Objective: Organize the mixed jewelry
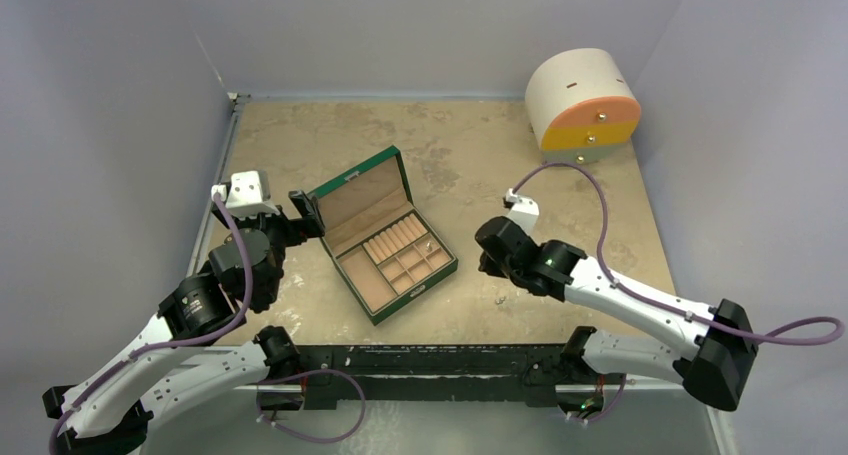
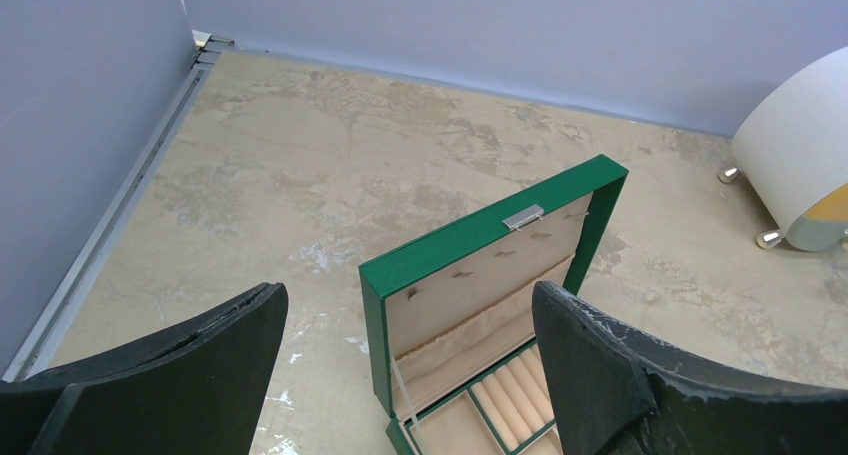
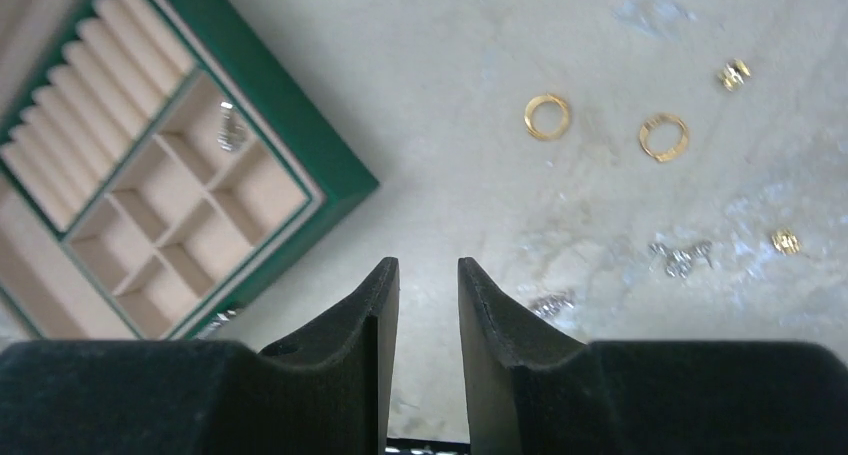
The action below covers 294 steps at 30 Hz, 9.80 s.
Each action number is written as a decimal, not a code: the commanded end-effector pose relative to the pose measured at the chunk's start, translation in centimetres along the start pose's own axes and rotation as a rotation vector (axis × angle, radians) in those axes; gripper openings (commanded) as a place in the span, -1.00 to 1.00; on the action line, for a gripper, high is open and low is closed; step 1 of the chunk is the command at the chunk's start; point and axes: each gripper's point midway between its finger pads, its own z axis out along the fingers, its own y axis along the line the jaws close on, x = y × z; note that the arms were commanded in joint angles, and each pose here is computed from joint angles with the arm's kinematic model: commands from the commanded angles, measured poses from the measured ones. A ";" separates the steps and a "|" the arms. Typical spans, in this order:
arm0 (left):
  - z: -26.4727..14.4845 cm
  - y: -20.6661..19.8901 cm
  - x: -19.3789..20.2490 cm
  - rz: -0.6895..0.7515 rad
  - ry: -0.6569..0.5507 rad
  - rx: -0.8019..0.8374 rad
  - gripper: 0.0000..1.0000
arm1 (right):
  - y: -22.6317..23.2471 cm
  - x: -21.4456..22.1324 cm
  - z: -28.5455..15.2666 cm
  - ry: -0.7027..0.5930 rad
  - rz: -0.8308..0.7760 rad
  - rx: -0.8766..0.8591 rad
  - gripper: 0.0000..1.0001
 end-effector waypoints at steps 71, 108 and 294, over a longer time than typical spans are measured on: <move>0.2 -0.4 -0.4 -0.022 -0.010 0.002 0.85 | -9.1 11.0 2.3 0.269 0.165 0.364 -0.56; 0.1 -0.3 -0.5 -0.024 -0.013 0.002 0.85 | -1.2 1.2 0.2 0.040 0.117 0.068 -1.00; -2.1 -5.7 -0.5 -0.210 0.130 0.288 0.99 | 5.8 -3.6 0.5 0.002 -0.177 -0.293 -1.00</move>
